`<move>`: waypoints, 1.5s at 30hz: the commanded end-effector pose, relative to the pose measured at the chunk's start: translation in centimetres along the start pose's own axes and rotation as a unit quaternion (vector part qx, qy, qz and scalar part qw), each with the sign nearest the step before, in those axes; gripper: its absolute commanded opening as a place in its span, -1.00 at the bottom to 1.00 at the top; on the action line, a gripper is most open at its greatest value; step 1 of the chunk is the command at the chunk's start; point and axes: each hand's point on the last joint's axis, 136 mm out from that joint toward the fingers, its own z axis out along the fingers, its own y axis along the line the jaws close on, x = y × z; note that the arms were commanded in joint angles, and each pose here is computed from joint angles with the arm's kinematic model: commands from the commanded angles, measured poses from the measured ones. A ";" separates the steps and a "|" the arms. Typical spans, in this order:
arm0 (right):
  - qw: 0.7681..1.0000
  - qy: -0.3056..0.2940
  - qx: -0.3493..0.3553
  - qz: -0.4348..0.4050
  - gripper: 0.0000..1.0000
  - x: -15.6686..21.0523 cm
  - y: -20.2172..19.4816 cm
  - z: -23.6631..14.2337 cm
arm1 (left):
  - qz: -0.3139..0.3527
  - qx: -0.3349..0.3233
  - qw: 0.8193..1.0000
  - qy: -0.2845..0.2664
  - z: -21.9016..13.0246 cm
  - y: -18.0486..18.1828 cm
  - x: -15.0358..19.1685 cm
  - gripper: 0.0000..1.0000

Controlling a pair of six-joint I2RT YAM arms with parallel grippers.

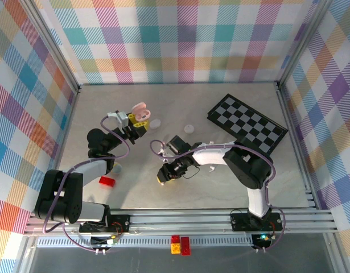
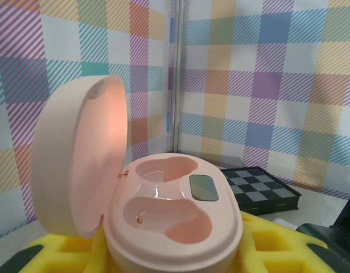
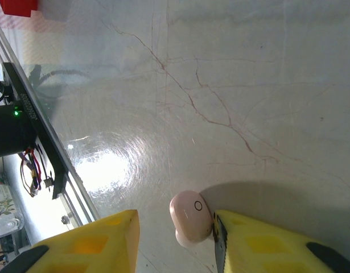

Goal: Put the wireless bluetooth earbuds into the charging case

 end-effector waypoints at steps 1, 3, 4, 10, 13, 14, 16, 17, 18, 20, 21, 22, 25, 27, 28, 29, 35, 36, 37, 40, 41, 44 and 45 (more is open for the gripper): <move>1.000 0.023 0.000 -0.006 -0.27 0.7 0.2 0.9 | 0.031 0.014 0.999 -0.020 -0.2 -0.5 -1.9 -0.24; 1.000 0.026 0.008 -0.005 -0.29 0.8 0.0 1.1 | 0.032 0.014 0.999 -0.020 -0.2 -0.5 -1.9 -0.24; 1.000 0.027 0.011 -0.004 -0.31 0.9 -0.2 1.1 | 0.033 0.013 0.999 -0.021 -0.2 -0.5 -2.0 -0.24; 0.999 0.031 0.041 -0.006 -0.40 1.2 -0.9 1.2 | 0.034 0.013 0.999 -0.021 -0.3 -0.6 -2.0 -0.24; 0.998 0.025 0.053 -0.009 -0.44 1.1 -1.0 1.0 | 0.033 0.013 0.999 -0.020 -0.3 -0.6 -1.9 -0.24; 0.998 0.023 0.057 -0.010 -0.45 1.0 -1.0 0.9 | 0.033 0.012 0.999 -0.020 -0.3 -0.6 -1.9 -0.24; 0.997 0.011 0.071 -0.010 -0.49 0.8 -1.1 0.4 | 0.034 0.012 0.999 -0.019 -0.3 -0.6 -1.8 -0.24; 0.997 0.004 0.079 -0.011 -0.50 0.6 -1.2 0.1 | 0.034 0.011 0.999 -0.017 -0.3 -0.6 -1.7 -0.24; 0.996 -0.003 0.090 -0.010 -0.52 0.5 -1.5 -0.3 | 0.035 0.010 0.999 -0.016 -0.3 -0.5 -1.7 -0.24; 0.994 -0.019 0.108 -0.011 -0.53 0.2 -1.7 -1.0 | 0.038 0.007 0.999 -0.014 -0.4 -0.5 -1.6 -0.24; 0.993 -0.028 0.118 -0.009 -0.53 0.1 -1.9 -1.4 | 0.040 0.006 0.999 -0.014 -0.4 -0.5 -1.7 -0.24; 0.991 -0.035 0.127 -0.007 -0.53 0.0 -2.0 -1.8 | 0.040 0.006 0.999 -0.014 -0.4 -0.5 -1.7 -0.24; 0.987 -0.058 0.150 0.003 -0.53 -0.2 -2.8 -3.2 | 0.042 0.006 0.999 -0.012 -0.4 -0.6 -1.8 -0.24; 0.983 -0.072 0.166 0.015 -0.53 -0.2 -3.5 -4.1 | 0.042 0.006 0.999 -0.010 -0.4 -0.6 -1.8 -0.24; 0.981 -0.078 0.177 0.020 -0.53 -0.1 -4.0 -4.6 | 0.045 0.006 0.999 -0.010 -0.5 -0.7 -1.9 -0.24; 0.978 -0.083 0.188 0.024 -0.53 0.0 -4.4 -5.1 | 0.044 0.006 0.999 -0.009 -0.5 -0.7 -1.9 -0.24; 0.961 -0.114 0.244 0.067 -0.55 1.4 -7.3 -7.9 | 0.047 0.007 0.999 -0.004 -0.5 -0.8 -1.9 -0.24; 0.956 -0.120 0.256 0.080 -0.56 1.7 -7.9 -8.6 | 0.048 0.007 0.999 -0.004 -0.5 -0.9 -1.9 -0.24; 0.950 -0.127 0.270 0.093 -0.58 2.0 -8.6 -9.1 | 0.047 0.008 0.999 -0.004 -0.5 -0.9 -1.9 -0.24; 0.931 -0.141 0.314 0.122 -0.59 3.0 -10.3 -10.9 | 0.046 0.009 0.999 -0.001 -0.4 -1.0 -1.7 -0.24; 0.924 -0.145 0.331 0.128 -0.59 3.3 -10.7 -11.4 | 0.046 0.010 0.999 -0.001 -0.3 -1.1 -1.7 -0.24; 0.903 -0.153 0.376 0.141 -0.60 3.7 -11.8 -12.9 | 0.046 0.013 0.999 0.004 -0.2 -1.3 -1.5 -0.24; 0.898 -0.154 0.386 0.143 -0.60 3.8 -12.0 -13.2 | 0.046 0.012 0.999 0.005 -0.2 -1.3 -1.5 -0.24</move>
